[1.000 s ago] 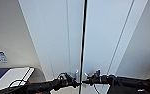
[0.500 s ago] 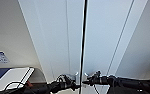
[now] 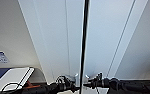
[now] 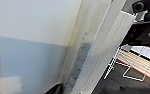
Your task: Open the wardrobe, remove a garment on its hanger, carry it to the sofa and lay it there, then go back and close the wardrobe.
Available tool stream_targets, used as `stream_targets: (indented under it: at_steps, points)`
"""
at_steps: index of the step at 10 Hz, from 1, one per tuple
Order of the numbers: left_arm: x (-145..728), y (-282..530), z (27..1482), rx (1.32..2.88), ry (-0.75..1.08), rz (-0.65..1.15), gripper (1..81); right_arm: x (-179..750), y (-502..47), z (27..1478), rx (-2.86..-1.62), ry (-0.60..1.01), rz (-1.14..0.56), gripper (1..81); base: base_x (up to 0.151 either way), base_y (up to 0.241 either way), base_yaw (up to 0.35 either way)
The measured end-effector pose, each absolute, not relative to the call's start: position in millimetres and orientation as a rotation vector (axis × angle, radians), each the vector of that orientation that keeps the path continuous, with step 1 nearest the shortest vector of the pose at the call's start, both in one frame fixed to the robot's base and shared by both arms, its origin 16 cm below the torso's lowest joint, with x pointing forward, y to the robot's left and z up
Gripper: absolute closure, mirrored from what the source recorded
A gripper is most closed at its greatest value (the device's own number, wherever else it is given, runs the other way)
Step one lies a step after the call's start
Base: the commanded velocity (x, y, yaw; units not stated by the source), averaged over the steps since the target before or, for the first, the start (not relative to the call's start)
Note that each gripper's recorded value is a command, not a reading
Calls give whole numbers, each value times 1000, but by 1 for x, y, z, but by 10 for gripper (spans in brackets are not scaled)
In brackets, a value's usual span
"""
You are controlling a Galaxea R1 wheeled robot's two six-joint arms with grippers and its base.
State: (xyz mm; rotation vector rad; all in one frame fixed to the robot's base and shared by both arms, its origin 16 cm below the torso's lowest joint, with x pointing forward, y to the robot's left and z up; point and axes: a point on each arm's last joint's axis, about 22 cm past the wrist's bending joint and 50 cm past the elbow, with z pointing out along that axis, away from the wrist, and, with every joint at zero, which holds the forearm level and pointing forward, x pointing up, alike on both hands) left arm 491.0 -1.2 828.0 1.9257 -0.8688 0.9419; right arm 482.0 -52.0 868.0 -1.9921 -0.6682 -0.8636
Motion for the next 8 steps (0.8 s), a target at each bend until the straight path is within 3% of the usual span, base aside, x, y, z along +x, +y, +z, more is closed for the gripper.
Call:
stream_targets:
  at_steps: [8]
  points:
    - [463,7,826,1923,-937,894,10,483,-40,865,-1993,-793,-883,10,0,0,0]
